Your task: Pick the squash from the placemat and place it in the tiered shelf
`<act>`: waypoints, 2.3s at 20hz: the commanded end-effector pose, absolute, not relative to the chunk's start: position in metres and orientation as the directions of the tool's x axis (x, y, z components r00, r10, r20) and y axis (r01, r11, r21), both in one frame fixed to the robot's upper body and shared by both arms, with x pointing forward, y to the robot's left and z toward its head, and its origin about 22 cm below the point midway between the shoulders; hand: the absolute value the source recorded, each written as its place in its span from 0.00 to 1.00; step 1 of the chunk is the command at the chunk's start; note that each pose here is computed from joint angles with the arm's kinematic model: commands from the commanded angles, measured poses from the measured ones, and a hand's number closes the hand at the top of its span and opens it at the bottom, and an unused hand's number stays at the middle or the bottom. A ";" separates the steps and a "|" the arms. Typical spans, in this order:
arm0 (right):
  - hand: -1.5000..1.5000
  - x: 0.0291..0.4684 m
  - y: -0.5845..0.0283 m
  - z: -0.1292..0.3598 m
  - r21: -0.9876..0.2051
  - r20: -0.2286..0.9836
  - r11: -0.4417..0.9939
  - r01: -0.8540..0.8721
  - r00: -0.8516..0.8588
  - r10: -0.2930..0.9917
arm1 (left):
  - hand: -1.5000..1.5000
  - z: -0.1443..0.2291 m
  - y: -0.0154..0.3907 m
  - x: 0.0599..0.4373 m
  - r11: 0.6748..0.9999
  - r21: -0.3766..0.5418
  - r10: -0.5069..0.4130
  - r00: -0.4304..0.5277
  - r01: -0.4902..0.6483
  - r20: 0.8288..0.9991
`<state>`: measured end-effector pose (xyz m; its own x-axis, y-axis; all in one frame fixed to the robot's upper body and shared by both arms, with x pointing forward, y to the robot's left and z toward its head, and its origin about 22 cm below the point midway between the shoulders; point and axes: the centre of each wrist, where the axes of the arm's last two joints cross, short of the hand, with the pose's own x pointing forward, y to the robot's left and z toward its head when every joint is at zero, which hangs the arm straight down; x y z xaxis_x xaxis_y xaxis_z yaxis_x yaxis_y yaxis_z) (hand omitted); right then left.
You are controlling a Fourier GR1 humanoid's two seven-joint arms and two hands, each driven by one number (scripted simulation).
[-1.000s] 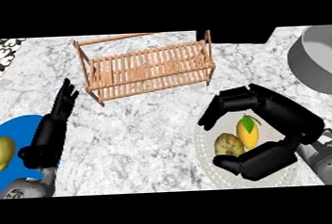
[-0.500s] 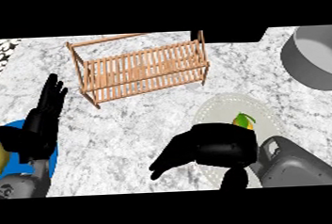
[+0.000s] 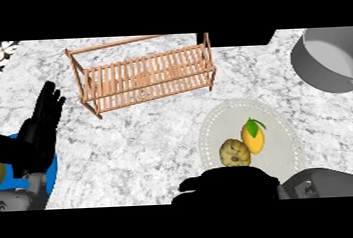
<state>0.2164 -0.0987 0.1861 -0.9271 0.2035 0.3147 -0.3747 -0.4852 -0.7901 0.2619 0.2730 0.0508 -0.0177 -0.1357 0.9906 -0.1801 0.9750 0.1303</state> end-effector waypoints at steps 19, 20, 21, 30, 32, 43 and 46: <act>0.00 0.124 -0.077 0.099 -0.610 -0.594 -0.706 0.359 -0.797 0.108 | 0.50 0.050 0.270 0.253 0.974 0.128 -0.137 -0.036 -0.185 0.990; 0.00 0.117 -0.085 0.098 -0.587 -0.629 -0.714 0.383 -0.771 0.104 | 0.50 0.055 0.261 0.252 0.976 0.111 -0.119 -0.029 -0.185 0.993; 0.00 0.123 -0.091 0.091 -0.563 -0.647 -0.738 0.372 -0.754 0.114 | 0.50 0.058 0.274 0.253 0.978 0.113 -0.119 -0.026 -0.174 0.993; 0.00 0.163 -0.102 0.072 -0.619 -0.605 -0.710 0.336 -0.780 0.159 | 0.50 0.054 0.269 0.271 0.974 0.121 -0.128 -0.027 -0.189 0.991; 0.00 0.174 -0.115 0.074 -0.614 -0.617 -0.709 0.346 -0.771 0.158 | 0.50 0.067 0.256 0.253 0.977 0.122 -0.131 -0.039 -0.176 0.991; 0.00 0.203 -0.130 0.062 -0.617 -0.602 -0.713 0.334 -0.784 0.153 | 0.50 0.053 0.262 0.243 0.973 0.133 -0.139 -0.018 -0.190 0.990; 0.00 0.211 -0.130 0.055 -0.634 -0.572 -0.703 0.322 -0.807 0.147 | 0.50 0.061 0.282 0.262 0.977 0.129 -0.137 -0.036 -0.171 0.990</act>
<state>0.1967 -0.1179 0.0559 -0.7924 0.1588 -0.5890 0.3225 -0.7105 -0.6254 0.2570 0.2686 0.0578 -0.0301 -0.1349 0.9904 -0.1781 0.9757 0.1275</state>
